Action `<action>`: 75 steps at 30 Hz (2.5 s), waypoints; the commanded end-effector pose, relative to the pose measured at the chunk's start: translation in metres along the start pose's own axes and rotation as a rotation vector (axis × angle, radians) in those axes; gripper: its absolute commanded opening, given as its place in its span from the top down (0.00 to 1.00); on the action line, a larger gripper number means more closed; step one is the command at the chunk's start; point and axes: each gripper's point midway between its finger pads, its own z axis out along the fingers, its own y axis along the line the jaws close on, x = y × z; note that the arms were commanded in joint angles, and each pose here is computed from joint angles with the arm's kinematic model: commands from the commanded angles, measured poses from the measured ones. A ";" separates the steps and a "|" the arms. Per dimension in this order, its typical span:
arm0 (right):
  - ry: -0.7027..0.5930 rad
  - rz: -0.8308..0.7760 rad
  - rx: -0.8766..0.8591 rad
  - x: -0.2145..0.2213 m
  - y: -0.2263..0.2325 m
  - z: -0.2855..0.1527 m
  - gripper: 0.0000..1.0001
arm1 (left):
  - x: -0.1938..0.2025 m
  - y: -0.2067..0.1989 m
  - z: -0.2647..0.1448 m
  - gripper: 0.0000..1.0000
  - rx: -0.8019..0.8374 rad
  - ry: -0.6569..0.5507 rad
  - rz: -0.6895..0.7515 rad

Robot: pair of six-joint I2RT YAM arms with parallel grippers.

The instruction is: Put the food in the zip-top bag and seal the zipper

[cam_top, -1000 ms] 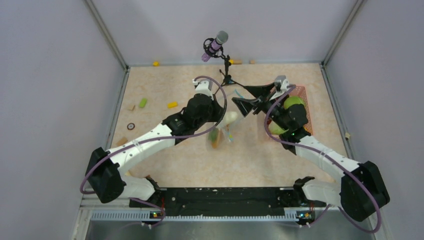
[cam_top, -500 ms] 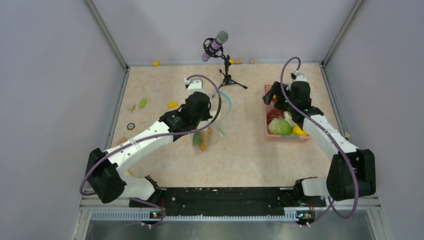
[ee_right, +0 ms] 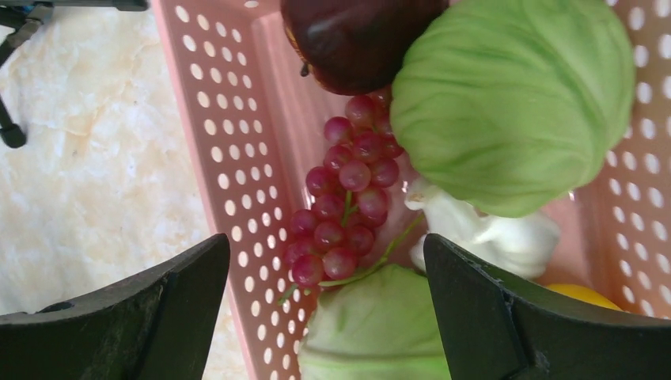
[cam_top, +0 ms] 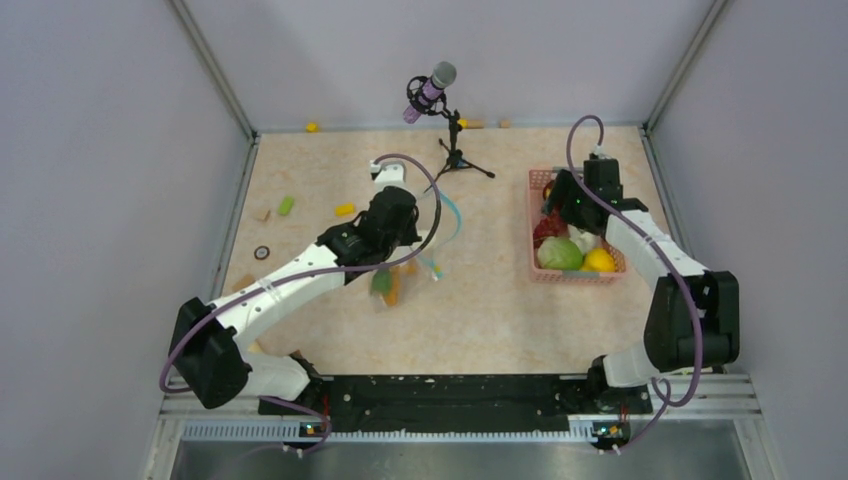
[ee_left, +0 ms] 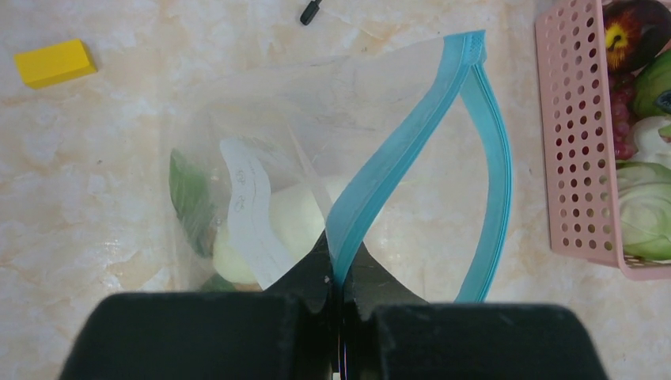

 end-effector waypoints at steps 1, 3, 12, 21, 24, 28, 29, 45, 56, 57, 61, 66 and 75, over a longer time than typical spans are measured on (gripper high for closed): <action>-0.077 -0.032 0.075 -0.020 -0.013 -0.024 0.10 | -0.013 -0.010 -0.011 1.00 0.086 -0.051 -0.008; -0.048 -0.044 0.111 -0.009 -0.023 -0.030 0.09 | -0.012 -0.013 -0.012 1.00 0.111 -0.054 -0.006; 0.019 -0.055 0.057 0.034 -0.030 -0.060 0.09 | -0.007 -0.019 -0.009 0.99 0.146 -0.035 0.006; 0.082 -0.054 0.003 0.055 -0.025 -0.037 0.13 | -0.003 -0.024 -0.009 1.00 0.169 -0.015 0.008; 0.099 -0.051 -0.023 0.056 -0.020 -0.026 0.24 | -0.001 -0.024 -0.008 1.00 0.172 -0.011 0.011; 0.094 -0.048 -0.027 0.051 -0.017 -0.022 0.62 | -0.002 -0.024 -0.009 1.00 0.172 -0.013 0.008; 0.076 -0.048 -0.029 0.048 -0.016 -0.024 0.72 | -0.002 -0.024 -0.009 1.00 0.175 -0.014 0.007; -0.407 -0.081 -0.094 -0.028 -0.008 -0.132 1.00 | -0.002 -0.032 -0.007 1.00 0.204 -0.010 -0.008; -0.513 -0.321 -1.044 0.000 0.127 -0.235 1.00 | 0.003 -0.043 -0.009 1.00 0.266 0.015 -0.005; -0.508 -0.336 -1.106 0.004 0.133 -0.242 1.00 | 0.003 -0.044 -0.009 1.00 0.270 0.016 -0.005; -0.445 -0.386 -1.253 0.024 0.155 -0.249 1.00 | 0.004 -0.049 -0.011 1.00 0.303 0.017 0.000; -0.377 -0.479 -1.336 0.048 0.191 -0.246 1.00 | 0.005 -0.055 -0.012 1.00 0.339 0.024 0.017; -0.303 -0.431 -1.253 0.052 0.218 -0.200 1.00 | 0.007 -0.068 -0.025 1.00 0.440 0.037 0.056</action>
